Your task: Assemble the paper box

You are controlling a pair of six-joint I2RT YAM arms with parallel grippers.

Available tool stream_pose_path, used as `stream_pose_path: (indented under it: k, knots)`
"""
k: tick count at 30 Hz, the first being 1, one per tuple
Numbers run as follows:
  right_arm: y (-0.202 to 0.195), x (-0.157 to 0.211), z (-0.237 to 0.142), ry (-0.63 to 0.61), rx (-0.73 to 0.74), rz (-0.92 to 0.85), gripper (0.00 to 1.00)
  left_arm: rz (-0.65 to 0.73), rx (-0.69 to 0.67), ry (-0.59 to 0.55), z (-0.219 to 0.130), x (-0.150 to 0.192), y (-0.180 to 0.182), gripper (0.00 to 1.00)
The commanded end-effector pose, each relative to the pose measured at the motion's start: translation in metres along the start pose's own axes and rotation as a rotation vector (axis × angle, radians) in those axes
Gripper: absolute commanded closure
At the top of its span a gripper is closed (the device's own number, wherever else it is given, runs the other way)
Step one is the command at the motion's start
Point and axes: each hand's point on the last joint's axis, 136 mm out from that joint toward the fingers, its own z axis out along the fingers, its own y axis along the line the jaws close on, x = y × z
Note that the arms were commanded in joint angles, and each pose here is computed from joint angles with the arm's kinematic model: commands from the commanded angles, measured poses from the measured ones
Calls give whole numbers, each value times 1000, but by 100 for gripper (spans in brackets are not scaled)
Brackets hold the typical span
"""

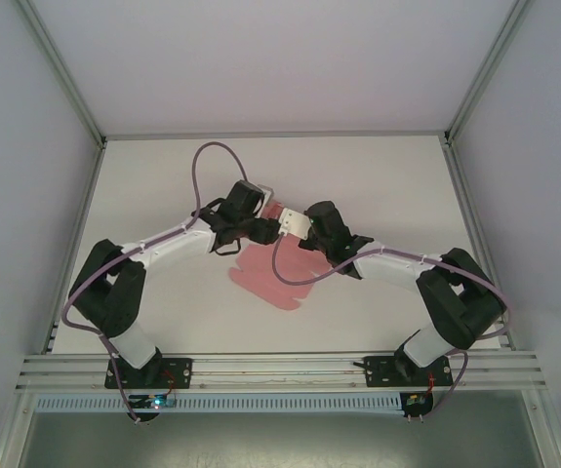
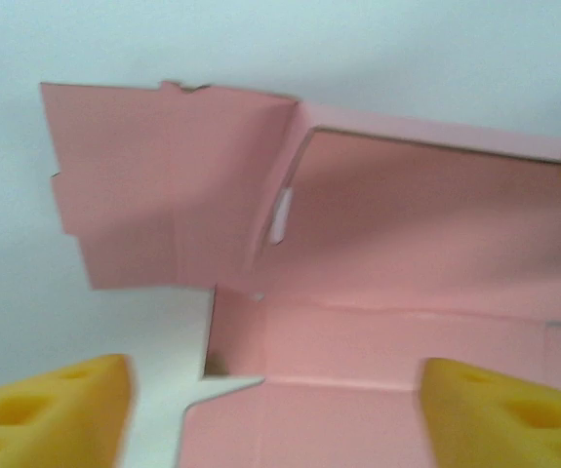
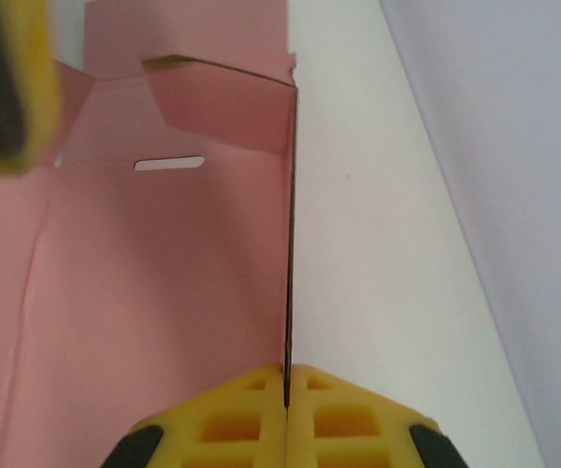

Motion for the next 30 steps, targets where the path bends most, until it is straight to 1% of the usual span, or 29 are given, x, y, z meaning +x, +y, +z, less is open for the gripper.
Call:
stream_pose_path:
  k: [1,4,6,8,12,15,18,19,20,21,24,27,30]
  knots:
    - [6,10,2,24,20,-74,100,-28,-50,-58,-24,-13,14,0]
    - [5,0,-3,-40,37,-80,100,-115,-115,-91,-34,-20,42,0]
    - [4,-6,-7,-74,40,-83,100,-201,-116,-120,-40,-26,63,0]
    - [4,-8,-9,-87,39,-89,100,-288,-114,-157,-45,-34,86,0]
    - [5,-8,-9,-86,39,-108,100,-435,-182,-213,-49,-41,138,0]
    - [9,-10,-11,-96,26,-112,100,-510,-201,-215,-35,-42,172,0]
    - [9,-14,-16,-118,21,-102,100,-509,-182,-170,-9,-44,190,0]
    - [9,-16,-17,-125,19,-98,100,-512,-197,-153,1,-44,197,0]
    - [8,-16,-19,-128,19,-97,100,-520,-200,-130,9,-45,200,0]
    - [8,-17,-20,-128,16,-96,100,-513,-173,-109,18,-47,198,0]
    - [8,-18,-22,-135,13,-91,100,-503,-24,-83,44,-60,182,0]
    - [10,-16,-21,-132,8,-84,100,-482,46,-52,63,-63,174,0]
    - [12,-15,-20,-131,2,-83,100,-435,163,-31,74,-65,151,0]
